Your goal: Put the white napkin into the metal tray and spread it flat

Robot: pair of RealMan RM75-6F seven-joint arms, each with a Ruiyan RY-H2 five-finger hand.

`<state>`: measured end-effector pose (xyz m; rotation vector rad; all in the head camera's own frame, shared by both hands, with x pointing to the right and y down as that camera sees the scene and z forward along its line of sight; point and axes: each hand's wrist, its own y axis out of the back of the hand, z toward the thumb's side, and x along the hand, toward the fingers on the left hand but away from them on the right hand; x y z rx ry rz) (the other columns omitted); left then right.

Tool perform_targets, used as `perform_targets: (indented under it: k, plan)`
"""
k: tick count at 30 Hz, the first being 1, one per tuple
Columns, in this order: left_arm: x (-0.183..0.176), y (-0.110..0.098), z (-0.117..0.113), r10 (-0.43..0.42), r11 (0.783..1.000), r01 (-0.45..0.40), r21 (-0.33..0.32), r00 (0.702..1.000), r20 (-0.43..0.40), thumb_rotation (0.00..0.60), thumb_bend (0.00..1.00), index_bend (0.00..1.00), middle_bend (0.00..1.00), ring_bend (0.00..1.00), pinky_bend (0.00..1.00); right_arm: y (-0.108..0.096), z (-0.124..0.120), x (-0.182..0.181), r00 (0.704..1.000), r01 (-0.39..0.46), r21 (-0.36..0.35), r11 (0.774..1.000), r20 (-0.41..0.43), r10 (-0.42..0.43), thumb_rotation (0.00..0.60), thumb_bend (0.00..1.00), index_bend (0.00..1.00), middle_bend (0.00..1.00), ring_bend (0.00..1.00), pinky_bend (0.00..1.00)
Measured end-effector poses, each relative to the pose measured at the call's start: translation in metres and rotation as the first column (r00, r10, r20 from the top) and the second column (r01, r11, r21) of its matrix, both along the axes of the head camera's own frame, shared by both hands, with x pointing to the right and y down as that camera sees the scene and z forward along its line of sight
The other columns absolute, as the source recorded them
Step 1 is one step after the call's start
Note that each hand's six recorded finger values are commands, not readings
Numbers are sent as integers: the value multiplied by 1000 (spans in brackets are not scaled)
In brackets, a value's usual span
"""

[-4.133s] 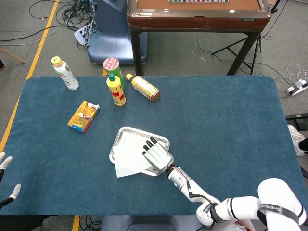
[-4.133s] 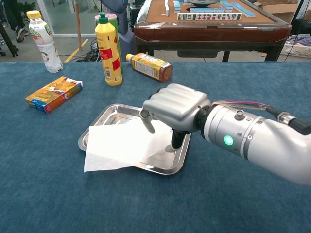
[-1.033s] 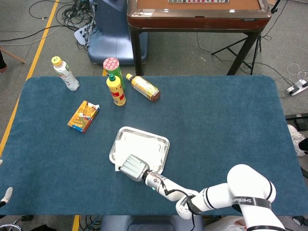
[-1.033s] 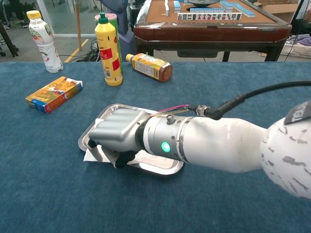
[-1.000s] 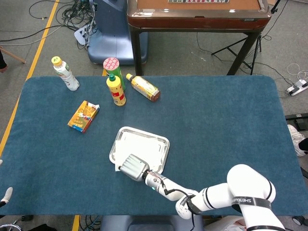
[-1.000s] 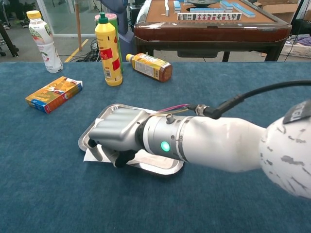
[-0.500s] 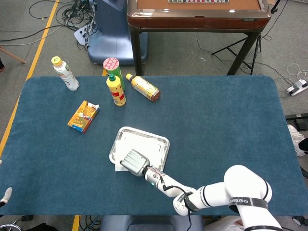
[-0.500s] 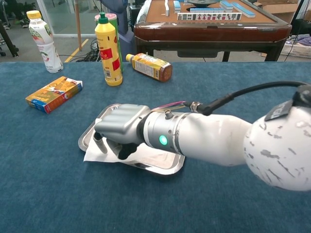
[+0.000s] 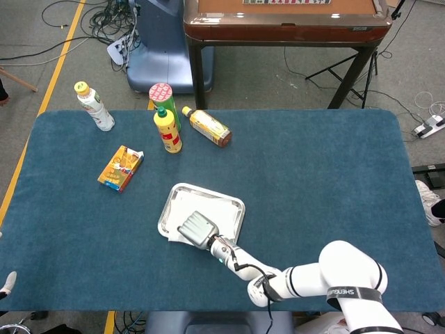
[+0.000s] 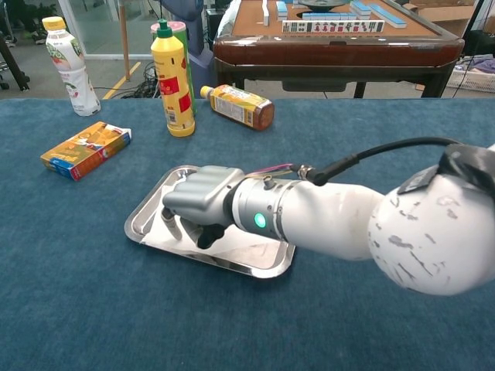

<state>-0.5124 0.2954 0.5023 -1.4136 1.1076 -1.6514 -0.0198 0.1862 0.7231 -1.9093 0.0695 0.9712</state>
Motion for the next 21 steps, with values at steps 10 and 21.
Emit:
perform_targets:
  k: [10,21]
  plan:
    - [-1,1,0,-2,1000,2,0,1000,3,600,293,108,31,6,0,-9,7,-1,999,-37,12,999,-14,37,552,1000,357,1000,1000,1000]
    - [-3,2,0,-6,1000,6,-2,1000,5,600,293,108,31,6,0,-16,13,-3,997,-71,12,997,-27,71,555,1000,357,1000,1000,1000]
